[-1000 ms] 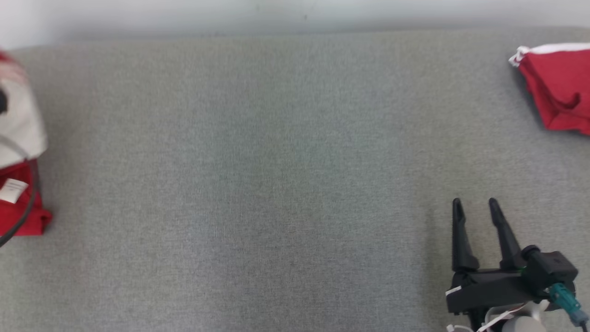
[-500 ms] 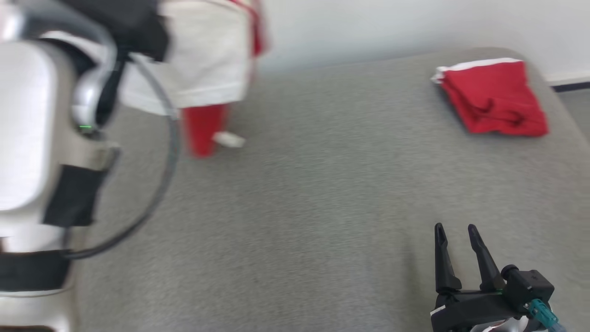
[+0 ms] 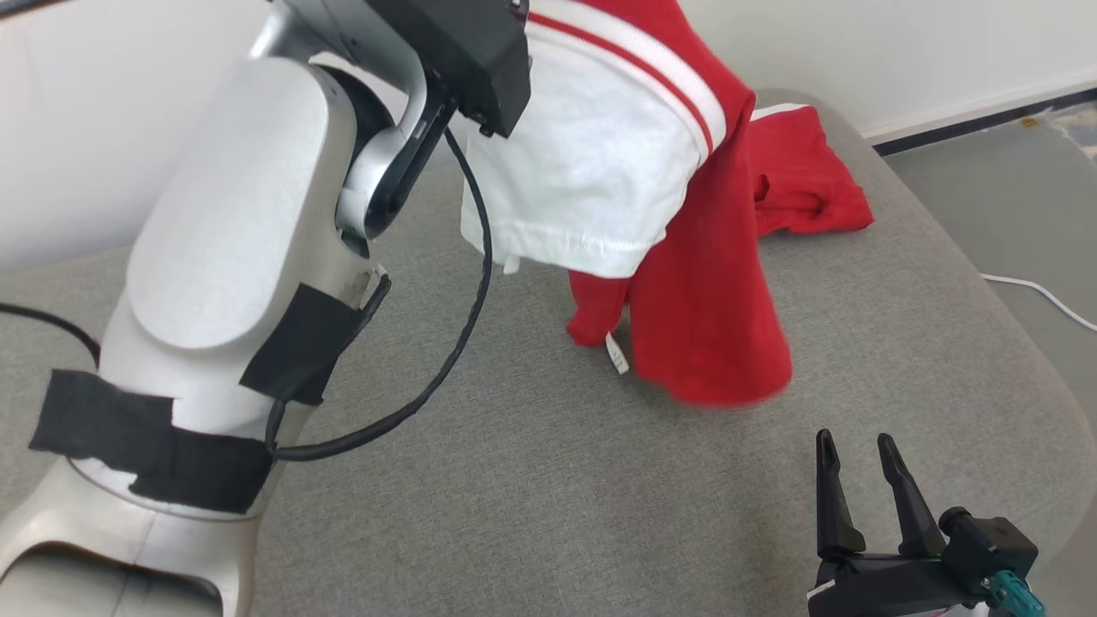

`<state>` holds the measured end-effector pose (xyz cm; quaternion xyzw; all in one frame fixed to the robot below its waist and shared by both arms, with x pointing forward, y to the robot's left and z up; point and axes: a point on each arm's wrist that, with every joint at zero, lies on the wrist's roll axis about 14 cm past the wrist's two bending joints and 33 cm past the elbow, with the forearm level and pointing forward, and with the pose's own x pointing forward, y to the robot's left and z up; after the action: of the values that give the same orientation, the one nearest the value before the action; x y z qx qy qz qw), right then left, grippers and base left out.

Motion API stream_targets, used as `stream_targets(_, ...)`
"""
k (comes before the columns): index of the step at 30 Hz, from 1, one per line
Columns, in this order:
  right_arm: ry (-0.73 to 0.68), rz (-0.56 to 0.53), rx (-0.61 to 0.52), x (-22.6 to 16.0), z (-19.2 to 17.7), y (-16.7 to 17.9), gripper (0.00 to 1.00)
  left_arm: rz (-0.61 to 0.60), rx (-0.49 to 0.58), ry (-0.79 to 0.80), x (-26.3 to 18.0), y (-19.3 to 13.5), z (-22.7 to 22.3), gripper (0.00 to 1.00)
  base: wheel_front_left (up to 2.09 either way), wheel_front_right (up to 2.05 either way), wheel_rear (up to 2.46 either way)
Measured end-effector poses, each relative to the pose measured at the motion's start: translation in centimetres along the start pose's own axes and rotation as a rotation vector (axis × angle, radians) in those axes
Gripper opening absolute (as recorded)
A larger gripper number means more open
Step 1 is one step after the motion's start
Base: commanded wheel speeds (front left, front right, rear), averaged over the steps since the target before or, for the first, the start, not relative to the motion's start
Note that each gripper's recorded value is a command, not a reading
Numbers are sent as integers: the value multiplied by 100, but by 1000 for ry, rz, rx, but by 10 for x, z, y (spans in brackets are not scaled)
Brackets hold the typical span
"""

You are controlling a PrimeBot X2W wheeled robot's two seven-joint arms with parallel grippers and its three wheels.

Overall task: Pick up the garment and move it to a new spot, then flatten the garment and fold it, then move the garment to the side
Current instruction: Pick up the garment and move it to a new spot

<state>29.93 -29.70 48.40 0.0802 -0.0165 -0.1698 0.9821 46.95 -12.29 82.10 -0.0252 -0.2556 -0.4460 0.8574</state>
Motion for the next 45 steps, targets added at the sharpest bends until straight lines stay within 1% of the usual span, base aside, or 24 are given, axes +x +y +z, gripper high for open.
stream_targets(2, -4, -6, 1, -2, 1, -2, 100, 7, -17, 10, -3, 0, -9, 0, 0, 0, 0)
stream_targets(4, -4, -6, 1, -2, 1, -2, 100, 39, -46, 46, -13, 8, -27, 0, 0, 0, 0)
stream_targets(8, -3, 4, 1, 1, 0, 1, 100, 166, -97, 147, -54, 41, -76, 0, 0, 0, 0)
stream_targets(12, -5, 22, -5, 5, 1, 7, 100, 316, -122, 246, -111, 75, -120, 0, 0, 0, 0)
stream_targets(14, -3, 34, -7, 7, 0, 11, 100, 401, -142, 305, -148, 90, -143, 0, 0, 0, 0)
stream_targets(16, -2, 45, -11, 9, -1, 14, 100, 480, -162, 374, -188, 101, -166, 0, 0, 0, 0)
stream_targets(19, 4, 65, -17, 11, -3, 20, 100, 594, -186, 443, -243, 111, -188, 0, 0, 0, 0)
stream_targets(21, 9, 74, -17, 12, -5, 24, 100, 648, -204, 494, -275, 110, -203, 0, 0, 0, 0)
stream_targets(22, 9, 80, -18, 12, -5, 25, 100, 675, -230, 515, -290, 107, -210, 0, 0, 0, 0)
stream_targets(25, 10, 94, -24, 14, -5, 28, 100, 736, -275, 570, -328, 97, -226, 0, 0, 0, 0)
stream_targets(30, 15, 119, -33, 17, -4, 34, 100, 771, -320, 632, -360, 74, -244, 0, 0, 0, 0)
stream_targets(31, 15, 124, -34, 18, -4, 35, 100, 766, -310, 629, -361, 72, -244, 20, 0, 0, 0)
stream_targets(32, 13, 128, -35, 19, -3, 36, 100, 761, -291, 620, -361, 72, -242, 64, 0, 0, 0)
stream_targets(33, 12, 133, -36, 19, -3, 37, 100, 758, -282, 613, -362, 72, -240, 100, 0, 0, 0)
stream_targets(37, 21, 148, -43, 19, -4, 40, 100, 775, -246, 558, -361, 78, -225, 100, 0, 0, 0)
stream_targets(40, 17, 167, -43, 19, -3, 45, 100, 791, -199, 518, -364, 86, -208, 100, 0, 0, 0)
stream_targets(45, -2, 215, -41, 21, 3, 59, 100, 823, -95, 418, -370, 104, -163, 100, 0, 0, 0)
